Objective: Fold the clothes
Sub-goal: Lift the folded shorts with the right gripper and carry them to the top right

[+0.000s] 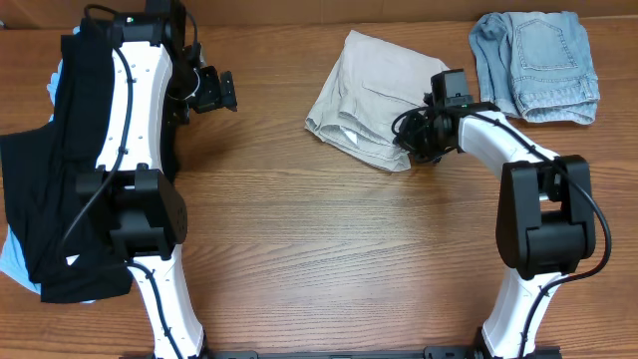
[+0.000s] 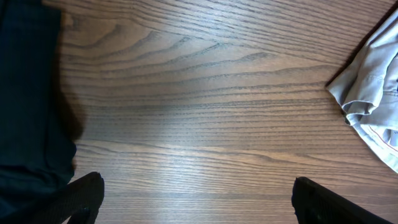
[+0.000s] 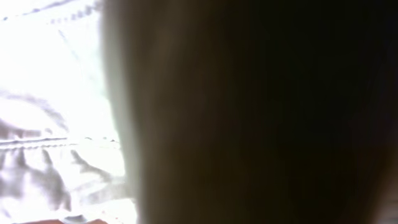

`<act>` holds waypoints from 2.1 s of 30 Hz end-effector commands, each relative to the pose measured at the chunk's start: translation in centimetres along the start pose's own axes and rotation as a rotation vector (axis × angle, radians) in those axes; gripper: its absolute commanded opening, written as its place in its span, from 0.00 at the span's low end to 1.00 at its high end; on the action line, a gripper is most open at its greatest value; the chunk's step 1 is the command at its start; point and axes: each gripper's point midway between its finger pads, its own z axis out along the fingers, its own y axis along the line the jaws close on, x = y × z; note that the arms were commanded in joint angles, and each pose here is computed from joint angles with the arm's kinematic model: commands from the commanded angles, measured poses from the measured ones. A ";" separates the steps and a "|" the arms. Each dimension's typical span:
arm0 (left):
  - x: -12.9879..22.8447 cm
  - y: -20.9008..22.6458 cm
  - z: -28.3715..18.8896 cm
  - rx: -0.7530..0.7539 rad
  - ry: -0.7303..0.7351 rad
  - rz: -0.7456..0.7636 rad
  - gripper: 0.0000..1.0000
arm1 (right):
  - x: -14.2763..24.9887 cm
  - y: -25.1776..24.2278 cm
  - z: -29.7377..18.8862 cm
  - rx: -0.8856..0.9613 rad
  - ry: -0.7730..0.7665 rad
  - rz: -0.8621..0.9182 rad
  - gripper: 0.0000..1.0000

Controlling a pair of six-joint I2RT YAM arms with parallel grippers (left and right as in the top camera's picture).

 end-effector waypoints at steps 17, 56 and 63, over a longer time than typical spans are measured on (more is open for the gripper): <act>-0.5 -0.7 -0.4 0.016 -0.027 0.012 0.98 | -9.7 7.1 -23.8 -0.007 -0.374 -0.478 0.04; -1.3 -2.8 -0.2 0.036 -0.074 0.045 0.96 | -32.5 -2.0 -31.6 0.036 -1.187 -0.454 0.04; -2.3 -4.5 -0.2 0.054 -0.129 0.085 0.97 | -32.1 -6.3 -30.2 0.051 -1.074 -0.399 0.04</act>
